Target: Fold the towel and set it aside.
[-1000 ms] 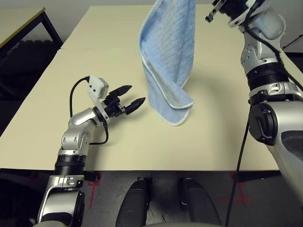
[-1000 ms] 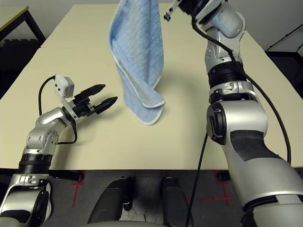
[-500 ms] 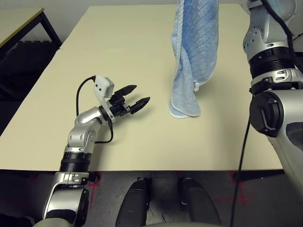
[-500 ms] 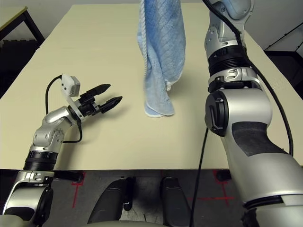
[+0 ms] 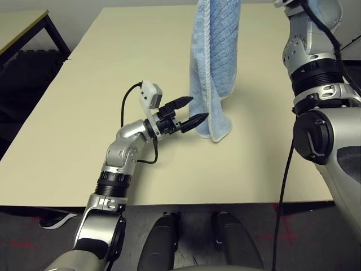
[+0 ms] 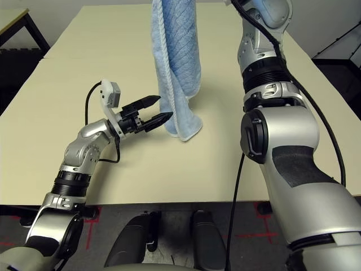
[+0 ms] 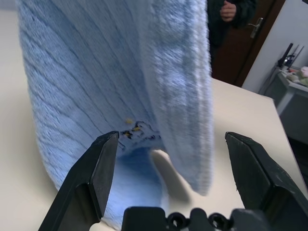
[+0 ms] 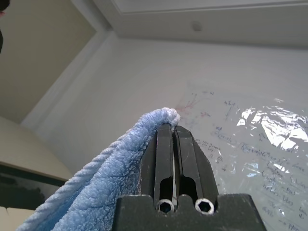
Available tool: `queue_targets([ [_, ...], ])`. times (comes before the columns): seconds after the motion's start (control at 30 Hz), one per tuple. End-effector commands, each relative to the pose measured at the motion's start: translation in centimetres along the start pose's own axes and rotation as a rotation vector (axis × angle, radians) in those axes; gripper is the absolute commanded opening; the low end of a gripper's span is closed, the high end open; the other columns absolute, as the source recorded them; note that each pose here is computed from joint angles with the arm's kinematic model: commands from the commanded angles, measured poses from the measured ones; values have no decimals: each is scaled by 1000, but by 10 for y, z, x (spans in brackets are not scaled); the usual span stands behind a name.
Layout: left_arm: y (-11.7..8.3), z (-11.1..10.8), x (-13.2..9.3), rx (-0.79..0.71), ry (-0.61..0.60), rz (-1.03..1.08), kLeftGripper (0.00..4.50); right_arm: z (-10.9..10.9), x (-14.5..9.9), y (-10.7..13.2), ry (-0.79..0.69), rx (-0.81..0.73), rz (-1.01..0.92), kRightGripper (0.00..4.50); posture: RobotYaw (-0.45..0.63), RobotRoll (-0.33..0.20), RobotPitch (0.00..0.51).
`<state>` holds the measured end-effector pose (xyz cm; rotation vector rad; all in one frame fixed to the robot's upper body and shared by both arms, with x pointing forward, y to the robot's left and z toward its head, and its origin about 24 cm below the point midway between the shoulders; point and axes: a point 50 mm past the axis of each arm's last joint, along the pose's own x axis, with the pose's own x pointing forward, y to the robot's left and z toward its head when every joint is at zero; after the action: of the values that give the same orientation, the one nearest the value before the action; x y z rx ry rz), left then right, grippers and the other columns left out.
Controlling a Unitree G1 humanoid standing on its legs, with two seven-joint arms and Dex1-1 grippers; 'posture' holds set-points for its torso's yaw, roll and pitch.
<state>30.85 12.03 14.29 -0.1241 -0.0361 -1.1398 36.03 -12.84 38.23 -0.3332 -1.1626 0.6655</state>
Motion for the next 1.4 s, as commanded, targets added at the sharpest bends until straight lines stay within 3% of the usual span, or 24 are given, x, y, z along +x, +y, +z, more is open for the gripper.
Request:
queue_targets([
  [0.03,-7,-6,-6,-33,46,-16,4500,6,12,-1,-11,-25,7,27,15,0,170],
  [0.23,-13,-8,-16,-76,78,1,4500,5,18,4,7,-36,0,27,27,0,174],
  [0.67,-17,-23,12,-146,118,-5,4500,9,23,6,-16,-43,-3,27,15,0,177],
  [0.97,-11,-36,18,-198,156,74,4500,10,23,7,-22,-48,-3,27,13,0,182],
  [1.4,-20,-51,33,-278,219,53,4500,11,25,7,-22,-46,-7,27,10,0,192],
])
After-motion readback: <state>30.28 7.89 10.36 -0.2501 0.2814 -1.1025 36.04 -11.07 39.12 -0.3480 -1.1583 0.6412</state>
